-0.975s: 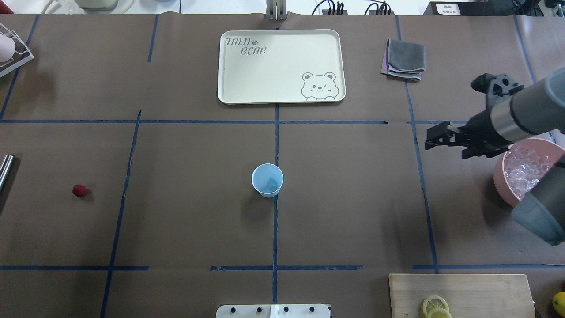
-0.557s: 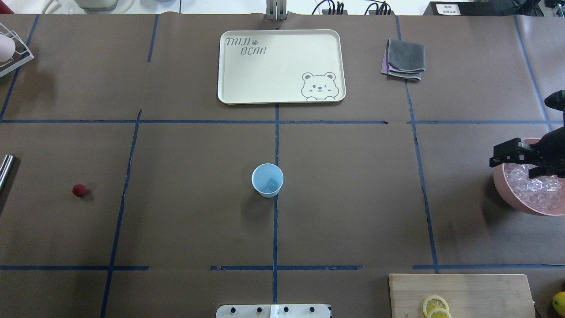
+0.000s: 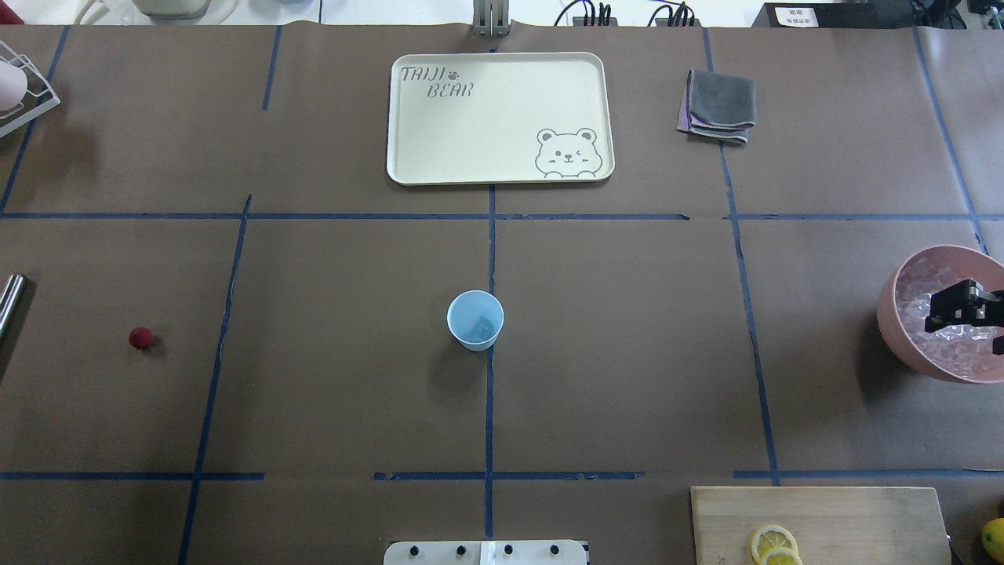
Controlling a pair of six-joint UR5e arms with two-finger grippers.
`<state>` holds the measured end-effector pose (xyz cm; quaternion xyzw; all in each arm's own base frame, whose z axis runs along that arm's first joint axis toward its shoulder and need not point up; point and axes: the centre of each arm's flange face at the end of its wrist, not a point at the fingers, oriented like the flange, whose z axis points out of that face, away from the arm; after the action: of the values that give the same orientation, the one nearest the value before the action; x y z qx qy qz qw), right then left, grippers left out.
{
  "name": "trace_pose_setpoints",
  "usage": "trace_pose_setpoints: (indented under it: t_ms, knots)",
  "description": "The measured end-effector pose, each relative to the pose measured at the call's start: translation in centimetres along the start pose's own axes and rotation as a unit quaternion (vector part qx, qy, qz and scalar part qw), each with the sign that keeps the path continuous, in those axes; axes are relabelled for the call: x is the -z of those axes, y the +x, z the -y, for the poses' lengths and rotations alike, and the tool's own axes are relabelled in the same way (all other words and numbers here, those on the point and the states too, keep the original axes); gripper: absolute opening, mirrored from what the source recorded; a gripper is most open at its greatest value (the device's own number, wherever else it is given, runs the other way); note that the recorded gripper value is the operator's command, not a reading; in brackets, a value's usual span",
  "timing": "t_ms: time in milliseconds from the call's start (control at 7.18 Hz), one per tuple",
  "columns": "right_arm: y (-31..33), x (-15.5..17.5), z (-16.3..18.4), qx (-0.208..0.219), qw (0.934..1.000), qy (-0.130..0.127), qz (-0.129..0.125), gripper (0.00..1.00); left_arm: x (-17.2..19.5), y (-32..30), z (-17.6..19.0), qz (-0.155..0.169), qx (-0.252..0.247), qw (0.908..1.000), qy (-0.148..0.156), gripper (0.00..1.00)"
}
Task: Mash ice and strawberries in cup
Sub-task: 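Lower the right gripper into the bowl and grasp another ice cube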
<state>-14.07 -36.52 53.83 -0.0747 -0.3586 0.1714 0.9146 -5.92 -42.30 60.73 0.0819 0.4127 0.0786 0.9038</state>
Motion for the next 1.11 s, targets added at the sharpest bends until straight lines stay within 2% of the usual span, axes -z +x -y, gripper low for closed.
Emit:
trace_pose_setpoints:
  t_ms: [418, 696, 975, 1114]
  knots:
    - [0.9, -1.9, 1.3, -0.011, 0.9997, 0.005, -0.021, 0.99, 0.1, 0.1, 0.0, 0.000, -0.001, 1.0000, 0.001, 1.00]
    - [1.5, -2.6, 1.5, -0.014, 0.9995, 0.002, -0.028, 0.84, 0.2, 0.2, 0.1, 0.000, -0.002, 1.0000, 0.002, 1.00]
    - [1.8, -3.1, 1.7, -0.020, 0.9993, -0.001, -0.033, 0.76, 0.2, 0.2, 0.1, 0.000, -0.002, 1.0000, 0.002, 1.00]
    - [1.8, -3.3, 1.8, -0.021, 0.9992, -0.002, -0.034, 0.76, 0.2, 0.2, 0.1, 0.000, -0.002, 1.0000, 0.002, 1.00]
